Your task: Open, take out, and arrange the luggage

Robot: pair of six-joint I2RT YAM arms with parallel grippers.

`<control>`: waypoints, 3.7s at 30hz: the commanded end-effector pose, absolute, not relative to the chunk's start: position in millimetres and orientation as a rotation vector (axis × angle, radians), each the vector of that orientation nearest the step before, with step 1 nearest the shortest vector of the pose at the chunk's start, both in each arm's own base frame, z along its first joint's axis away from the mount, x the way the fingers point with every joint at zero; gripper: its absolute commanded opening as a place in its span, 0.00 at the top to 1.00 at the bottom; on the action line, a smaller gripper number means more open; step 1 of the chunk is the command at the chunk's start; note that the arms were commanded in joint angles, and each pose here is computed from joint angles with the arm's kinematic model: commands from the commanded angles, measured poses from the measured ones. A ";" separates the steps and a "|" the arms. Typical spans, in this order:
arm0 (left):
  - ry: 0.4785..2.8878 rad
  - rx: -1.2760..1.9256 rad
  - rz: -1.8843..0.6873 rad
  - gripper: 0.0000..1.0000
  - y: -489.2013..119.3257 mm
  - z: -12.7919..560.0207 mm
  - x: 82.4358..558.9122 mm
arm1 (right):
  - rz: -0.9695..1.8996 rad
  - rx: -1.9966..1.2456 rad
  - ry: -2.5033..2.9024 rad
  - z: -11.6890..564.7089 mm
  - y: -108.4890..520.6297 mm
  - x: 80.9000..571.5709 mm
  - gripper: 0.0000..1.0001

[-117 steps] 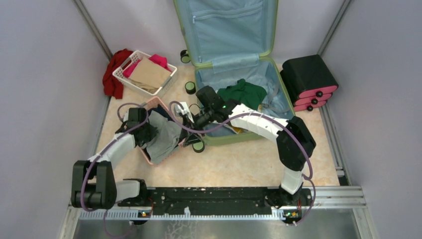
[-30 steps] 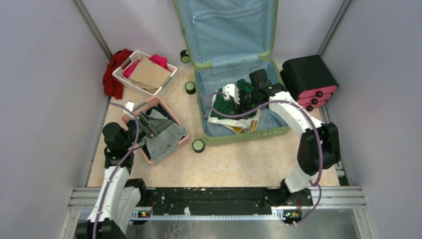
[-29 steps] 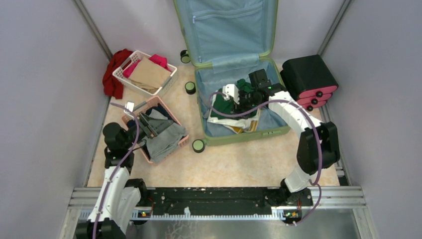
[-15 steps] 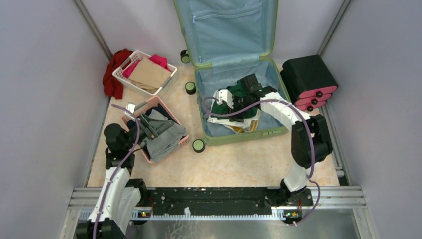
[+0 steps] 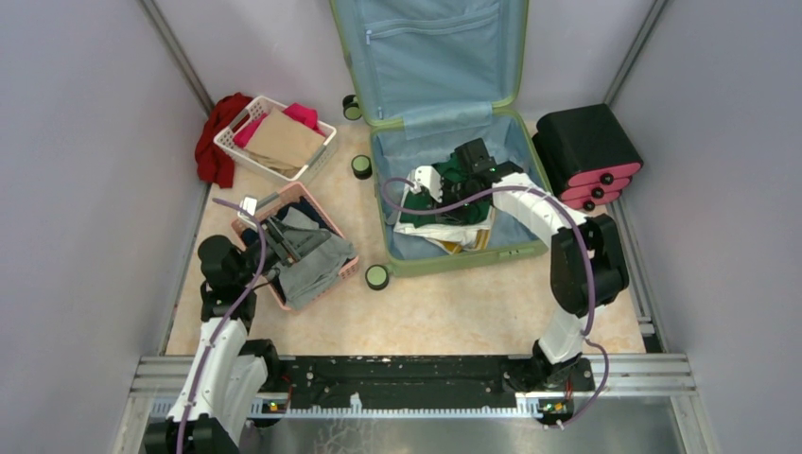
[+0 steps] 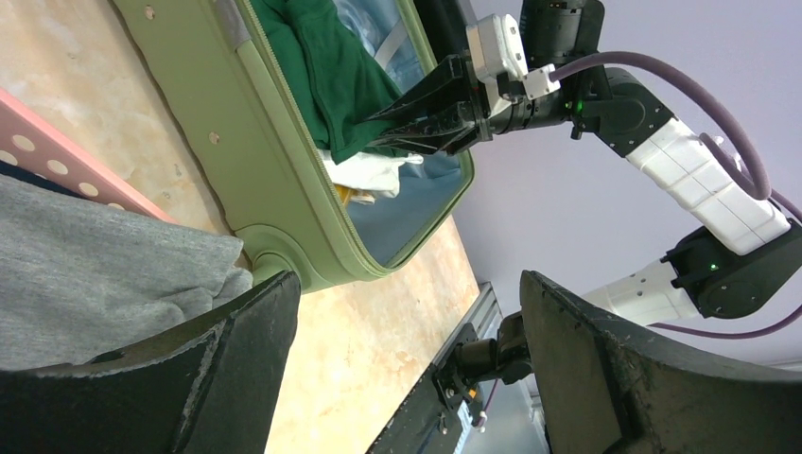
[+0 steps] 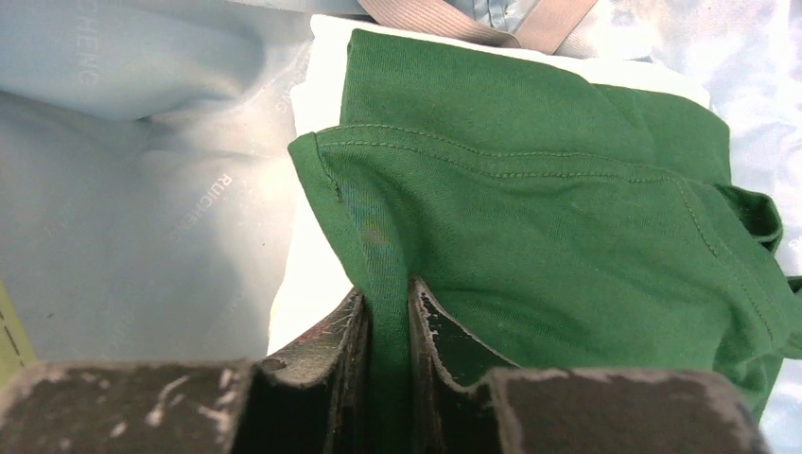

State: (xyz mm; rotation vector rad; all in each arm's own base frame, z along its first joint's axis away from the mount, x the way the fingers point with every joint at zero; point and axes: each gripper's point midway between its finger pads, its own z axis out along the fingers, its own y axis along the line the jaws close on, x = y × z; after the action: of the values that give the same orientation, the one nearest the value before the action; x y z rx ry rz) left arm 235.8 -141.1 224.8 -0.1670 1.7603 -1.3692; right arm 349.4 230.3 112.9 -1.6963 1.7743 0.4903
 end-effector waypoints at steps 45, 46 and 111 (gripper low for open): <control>1.767 -0.220 -1.527 0.07 -211.0 243.6 238.4 | 0.872 -1.365 1.784 232.9 248.4 338.8 1.00; 1.763 -0.252 -1.536 0.06 -213.3 244.2 243.1 | 0.884 -1.355 1.782 235.7 246.4 338.8 1.00; 1.887 -0.998 -1.644 0.85 -352.8 200.2 355.4 | 1.042 -1.415 1.619 253.3 232.4 279.2 1.00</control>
State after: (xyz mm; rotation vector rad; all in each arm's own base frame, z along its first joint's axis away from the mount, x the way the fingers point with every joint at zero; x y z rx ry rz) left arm 356.1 -349.7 184.1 -1.0926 1.9242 -1.5996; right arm 300.7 229.2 226.6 -1.3843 1.7504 0.9915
